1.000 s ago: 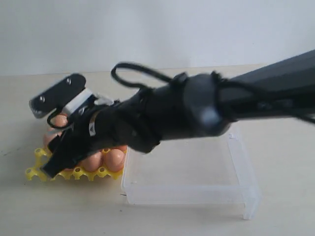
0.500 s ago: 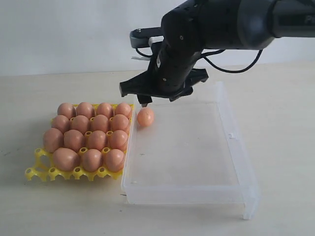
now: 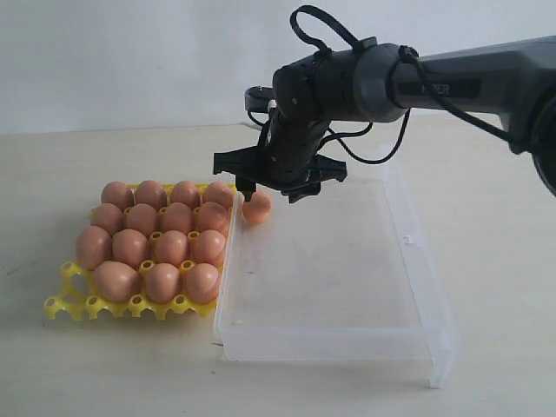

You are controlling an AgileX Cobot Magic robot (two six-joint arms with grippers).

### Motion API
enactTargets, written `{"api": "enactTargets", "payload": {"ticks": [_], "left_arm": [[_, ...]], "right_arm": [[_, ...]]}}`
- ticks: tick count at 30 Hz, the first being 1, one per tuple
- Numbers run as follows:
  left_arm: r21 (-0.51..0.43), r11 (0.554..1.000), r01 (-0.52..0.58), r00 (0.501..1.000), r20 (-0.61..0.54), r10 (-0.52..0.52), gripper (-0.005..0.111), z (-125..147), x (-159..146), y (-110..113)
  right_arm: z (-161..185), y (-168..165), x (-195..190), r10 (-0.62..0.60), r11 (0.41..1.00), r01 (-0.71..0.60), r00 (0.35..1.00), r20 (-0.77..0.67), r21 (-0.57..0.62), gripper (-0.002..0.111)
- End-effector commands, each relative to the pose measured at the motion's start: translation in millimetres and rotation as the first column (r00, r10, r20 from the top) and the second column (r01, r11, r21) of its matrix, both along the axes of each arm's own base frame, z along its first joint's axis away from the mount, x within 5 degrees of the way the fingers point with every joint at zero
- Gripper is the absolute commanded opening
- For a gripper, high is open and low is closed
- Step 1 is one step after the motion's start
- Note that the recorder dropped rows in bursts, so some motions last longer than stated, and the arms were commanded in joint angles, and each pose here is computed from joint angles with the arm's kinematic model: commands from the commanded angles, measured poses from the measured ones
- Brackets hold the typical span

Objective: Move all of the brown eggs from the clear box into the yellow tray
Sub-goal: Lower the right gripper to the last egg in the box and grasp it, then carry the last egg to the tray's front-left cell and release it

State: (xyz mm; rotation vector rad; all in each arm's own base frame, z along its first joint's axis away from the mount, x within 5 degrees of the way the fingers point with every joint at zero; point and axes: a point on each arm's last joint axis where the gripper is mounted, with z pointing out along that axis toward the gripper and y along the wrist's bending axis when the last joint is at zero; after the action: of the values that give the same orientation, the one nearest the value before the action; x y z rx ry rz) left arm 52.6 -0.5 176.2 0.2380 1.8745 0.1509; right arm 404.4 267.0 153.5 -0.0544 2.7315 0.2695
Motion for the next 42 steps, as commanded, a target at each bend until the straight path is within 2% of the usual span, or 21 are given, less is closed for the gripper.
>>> {"api": "enactTargets", "payload": {"ticks": [1,11,12,13,14,15,16,19,21,23,24,25,26,27,31,34,35,42], "left_arm": [[-0.006,1.0,0.004,1.0,0.016,-0.004,0.0,2.2,-0.2,-0.3],[-0.006,1.0,0.004,1.0,0.016,-0.004,0.0,2.2,-0.2,-0.3],[-0.006,1.0,0.004,1.0,0.016,-0.004,0.0,2.2,-0.2,-0.3],[-0.006,1.0,0.004,1.0,0.016,-0.004,0.0,2.2,-0.2,-0.3],[-0.006,1.0,0.004,1.0,0.016,-0.004,0.0,2.2,-0.2,-0.3],[-0.006,1.0,0.004,1.0,0.016,-0.004,0.0,2.2,-0.2,-0.3],[-0.006,1.0,0.004,1.0,0.016,-0.004,0.0,2.2,-0.2,-0.3],[-0.006,1.0,0.004,1.0,0.016,-0.004,0.0,2.2,-0.2,-0.3],[-0.006,1.0,0.004,1.0,0.016,-0.004,0.0,2.2,-0.2,-0.3],[-0.006,1.0,0.004,1.0,0.016,-0.004,0.0,2.2,-0.2,-0.3],[-0.006,1.0,0.004,1.0,0.016,-0.004,0.0,2.2,-0.2,-0.3],[-0.006,1.0,0.004,1.0,0.016,-0.004,0.0,2.2,-0.2,-0.3],[-0.006,1.0,0.004,1.0,0.016,-0.004,0.0,2.2,-0.2,-0.3],[-0.006,1.0,0.004,1.0,0.016,-0.004,0.0,2.2,-0.2,-0.3],[-0.006,1.0,0.004,1.0,0.016,-0.004,0.0,2.2,-0.2,-0.3],[-0.006,1.0,0.004,1.0,0.016,-0.004,0.0,2.2,-0.2,-0.3],[-0.006,1.0,0.004,1.0,0.016,-0.004,0.0,2.2,-0.2,-0.3],[-0.006,1.0,0.004,1.0,0.016,-0.004,0.0,2.2,-0.2,-0.3]], "right_arm": [[-2.3,3.7,8.7,-0.001,1.0,0.001,1.0,0.025,0.01,0.062],[-22.4,10.2,18.3,0.011,1.0,-0.011,1.0,0.027,0.006,0.057],[-24.7,10.3,18.4,0.033,0.999,-0.033,0.999,0.029,-0.006,0.053],[-25.6,10.2,18.3,0.046,0.999,-0.046,0.999,0.029,-0.014,0.045],[-26.1,10.1,18.2,0.056,0.998,-0.056,0.998,0.029,-0.02,0.029],[-26.1,10.1,18.2,0.056,0.998,-0.056,0.998,0.029,-0.02,0.021],[-24.3,10.0,18.0,0.078,0.997,-0.077,0.996,0.033,-0.029,0.0],[-1.4,7.0,16.0,0.125,0.991,-0.12,0.99,0.069,-0.066,0.0],[31.3,3.3,14.0,0.175,0.982,-0.162,0.972,0.154,-0.095,0.0],[66.2,17.3,-0.7,0.341,0.94,-0.323,0.888,0.309,-0.11,0.0],[85.3,31.6,-17.5,0.443,0.892,-0.436,0.793,0.418,-0.117,0.0],[91.0,40.5,-27.8,0.496,0.858,-0.495,0.729,0.472,-0.136,0.0],[93.4,57.1,-45.8,0.539,0.814,-0.562,0.635,0.553,-0.149,0.0],[89.4,75.5,-64.8,0.564,0.775,-0.61,0.547,0.618,-0.166,0.0],[55.4,122.1,-108.0,0.598,0.695,-0.693,0.41,0.689,-0.191,0.0],[25.1,142.1,-123.9,0.656,0.636,-0.734,0.352,0.667,-0.239,0.0],[10.4,147.2,-128.1,0.673,0.622,-0.744,0.352,0.65,-0.242,0.0],[-17.9,154.9,-138.4,0.714,0.593,-0.768,0.363,0.599,-0.242,0.0]]}}
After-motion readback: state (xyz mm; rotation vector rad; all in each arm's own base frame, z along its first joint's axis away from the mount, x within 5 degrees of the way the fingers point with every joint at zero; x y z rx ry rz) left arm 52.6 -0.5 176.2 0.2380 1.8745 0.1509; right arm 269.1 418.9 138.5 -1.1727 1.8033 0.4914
